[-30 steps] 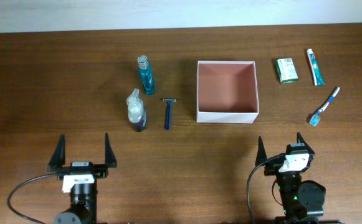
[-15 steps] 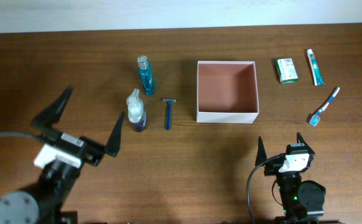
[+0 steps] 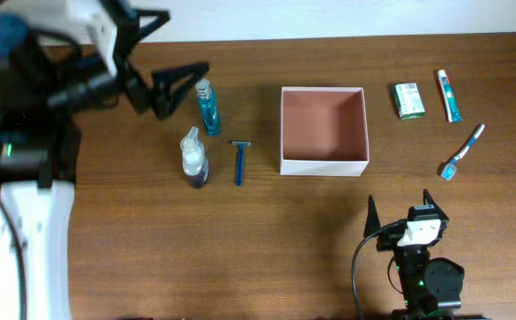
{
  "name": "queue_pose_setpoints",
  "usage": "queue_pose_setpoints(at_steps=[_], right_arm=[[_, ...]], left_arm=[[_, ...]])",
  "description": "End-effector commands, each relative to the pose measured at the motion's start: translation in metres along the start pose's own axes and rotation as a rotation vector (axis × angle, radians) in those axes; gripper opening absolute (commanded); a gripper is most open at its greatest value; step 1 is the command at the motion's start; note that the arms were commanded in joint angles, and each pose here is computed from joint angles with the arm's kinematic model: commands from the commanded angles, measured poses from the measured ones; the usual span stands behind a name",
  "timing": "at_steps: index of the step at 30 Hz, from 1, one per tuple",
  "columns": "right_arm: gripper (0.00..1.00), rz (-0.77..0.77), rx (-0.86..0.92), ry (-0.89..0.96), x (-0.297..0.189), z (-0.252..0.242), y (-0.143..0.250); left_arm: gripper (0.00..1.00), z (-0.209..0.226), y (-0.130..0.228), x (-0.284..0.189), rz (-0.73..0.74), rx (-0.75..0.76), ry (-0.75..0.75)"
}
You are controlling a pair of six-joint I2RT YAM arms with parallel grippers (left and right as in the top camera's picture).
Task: Pack container
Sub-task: 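Raise the left arm and move the gripper above the teal mouthwash bottle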
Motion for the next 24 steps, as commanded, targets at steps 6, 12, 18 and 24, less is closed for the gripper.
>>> queue_pose_setpoints(at_steps=[6, 12, 18, 24], right_arm=[[0.99, 0.004, 0.000, -0.004, 0.000, 0.001, 0.002], [0.99, 0.004, 0.000, -0.004, 0.000, 0.001, 0.002], [0.99, 0.004, 0.000, -0.004, 0.000, 0.001, 0.002], [0.99, 0.004, 0.000, -0.004, 0.000, 0.001, 0.002]], left_arm=[[0.99, 0.053, 0.026, 0.021, 0.162, -0.201, -0.237], [0.99, 0.045, 0.042, 0.029, 0.229, -0.239, -0.200], [0.99, 0.060, 0.062, 0.028, 0.360, -0.292, -0.453], [0.99, 0.044, 0.087, 0.040, 0.637, -0.208, -0.784]])
Point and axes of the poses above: each gripper's point midway between its finger pads, its own x axis out along the fingers, its own z axis along the line the jaws close on, y = z × x, the point moved 6 cm from there along -x, back along the fingers, and after that the axes turned 6 degrees about x, right-handed, at the moved point
